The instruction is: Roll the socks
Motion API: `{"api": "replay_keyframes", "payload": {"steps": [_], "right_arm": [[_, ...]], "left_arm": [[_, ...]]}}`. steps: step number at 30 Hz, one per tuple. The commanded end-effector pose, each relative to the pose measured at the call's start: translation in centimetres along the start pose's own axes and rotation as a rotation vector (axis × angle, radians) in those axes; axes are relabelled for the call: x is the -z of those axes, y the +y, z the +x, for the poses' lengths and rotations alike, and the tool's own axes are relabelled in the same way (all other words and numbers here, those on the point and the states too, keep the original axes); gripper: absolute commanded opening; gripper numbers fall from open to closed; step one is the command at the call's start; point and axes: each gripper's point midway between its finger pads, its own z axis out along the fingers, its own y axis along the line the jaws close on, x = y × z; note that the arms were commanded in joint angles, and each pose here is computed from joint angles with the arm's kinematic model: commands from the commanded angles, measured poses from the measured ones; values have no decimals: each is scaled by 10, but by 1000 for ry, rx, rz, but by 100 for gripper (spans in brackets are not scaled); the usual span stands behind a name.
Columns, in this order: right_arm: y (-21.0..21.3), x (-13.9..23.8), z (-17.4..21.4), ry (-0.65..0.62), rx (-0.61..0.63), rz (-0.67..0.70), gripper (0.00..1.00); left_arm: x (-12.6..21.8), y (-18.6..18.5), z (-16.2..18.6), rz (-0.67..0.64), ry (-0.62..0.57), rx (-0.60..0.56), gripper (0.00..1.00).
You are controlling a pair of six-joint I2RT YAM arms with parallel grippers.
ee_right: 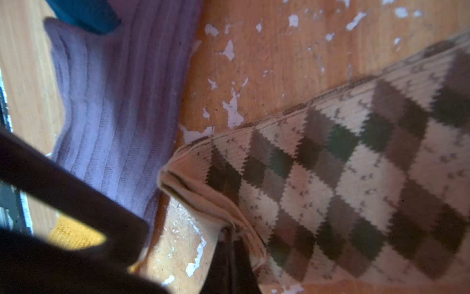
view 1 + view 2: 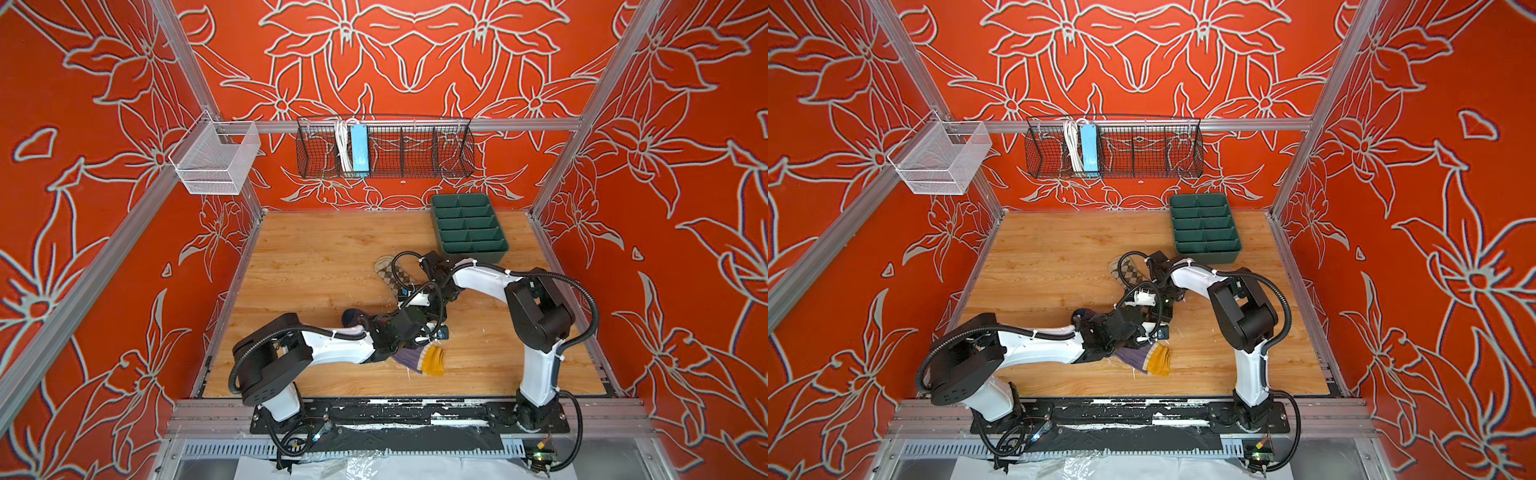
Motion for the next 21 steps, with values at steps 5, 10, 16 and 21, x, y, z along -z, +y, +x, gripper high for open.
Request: {"api": "replay_keyframes", "payload": {"steps": [5,10,16,21], "right_arm": [[-2,-17,20,75,-71,-57,0],[-5,-17,21,76,-86,-60,0],[-3,-16,22,72,-89,-63,0],[-3,-11,22,64,-90,-54,0]], "left_arm": [[-9,-25,6,110,22,-20,39],[-27,-27,17,118,94,1,39],[-41,-28,25,103,126,59,26],[-47,-33,45,98,180,82,19]]}}
